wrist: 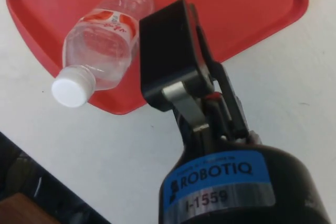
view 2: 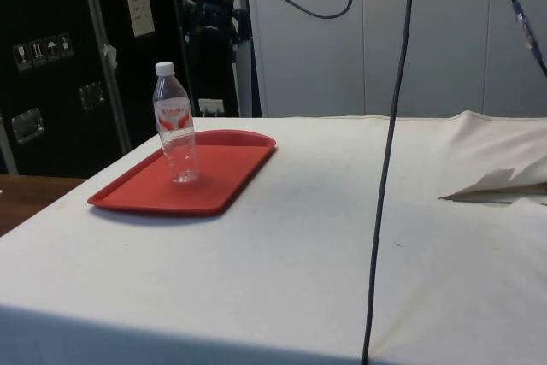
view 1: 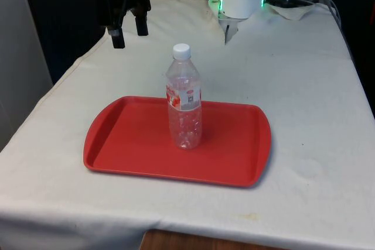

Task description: Place the bottle upright on the tray.

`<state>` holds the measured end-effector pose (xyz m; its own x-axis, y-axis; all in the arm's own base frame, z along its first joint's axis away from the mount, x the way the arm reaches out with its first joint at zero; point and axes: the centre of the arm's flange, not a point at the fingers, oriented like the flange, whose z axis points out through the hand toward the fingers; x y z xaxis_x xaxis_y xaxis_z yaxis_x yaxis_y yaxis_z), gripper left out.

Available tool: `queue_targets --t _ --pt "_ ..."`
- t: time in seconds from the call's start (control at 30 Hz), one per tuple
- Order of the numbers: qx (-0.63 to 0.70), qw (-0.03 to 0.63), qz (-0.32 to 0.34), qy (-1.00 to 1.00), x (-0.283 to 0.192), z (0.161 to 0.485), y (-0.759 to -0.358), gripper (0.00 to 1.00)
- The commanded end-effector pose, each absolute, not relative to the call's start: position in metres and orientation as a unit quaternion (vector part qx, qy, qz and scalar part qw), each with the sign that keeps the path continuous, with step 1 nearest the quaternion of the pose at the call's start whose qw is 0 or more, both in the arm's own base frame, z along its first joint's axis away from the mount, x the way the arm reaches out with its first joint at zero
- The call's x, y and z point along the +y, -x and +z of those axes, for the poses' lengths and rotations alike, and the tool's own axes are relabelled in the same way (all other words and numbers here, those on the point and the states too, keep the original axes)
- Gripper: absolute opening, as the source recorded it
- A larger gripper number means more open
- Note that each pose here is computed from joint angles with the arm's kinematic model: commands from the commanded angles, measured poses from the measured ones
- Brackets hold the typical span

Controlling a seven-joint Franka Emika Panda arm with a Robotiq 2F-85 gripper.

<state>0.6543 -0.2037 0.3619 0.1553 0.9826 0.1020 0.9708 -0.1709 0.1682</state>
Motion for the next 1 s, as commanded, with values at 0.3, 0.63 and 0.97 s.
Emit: queue_targets --t 0.3,0.63,0.97 --pt "0.649 0.049 0.068 -0.756 -0.203 0.373 -0.657 1.00" --pt "0.652 0.054 0.056 -0.754 -0.199 0.393 -0.663 1.00" --pt "0.655 0.059 0.046 -0.752 -0.195 0.416 -0.670 1.00"
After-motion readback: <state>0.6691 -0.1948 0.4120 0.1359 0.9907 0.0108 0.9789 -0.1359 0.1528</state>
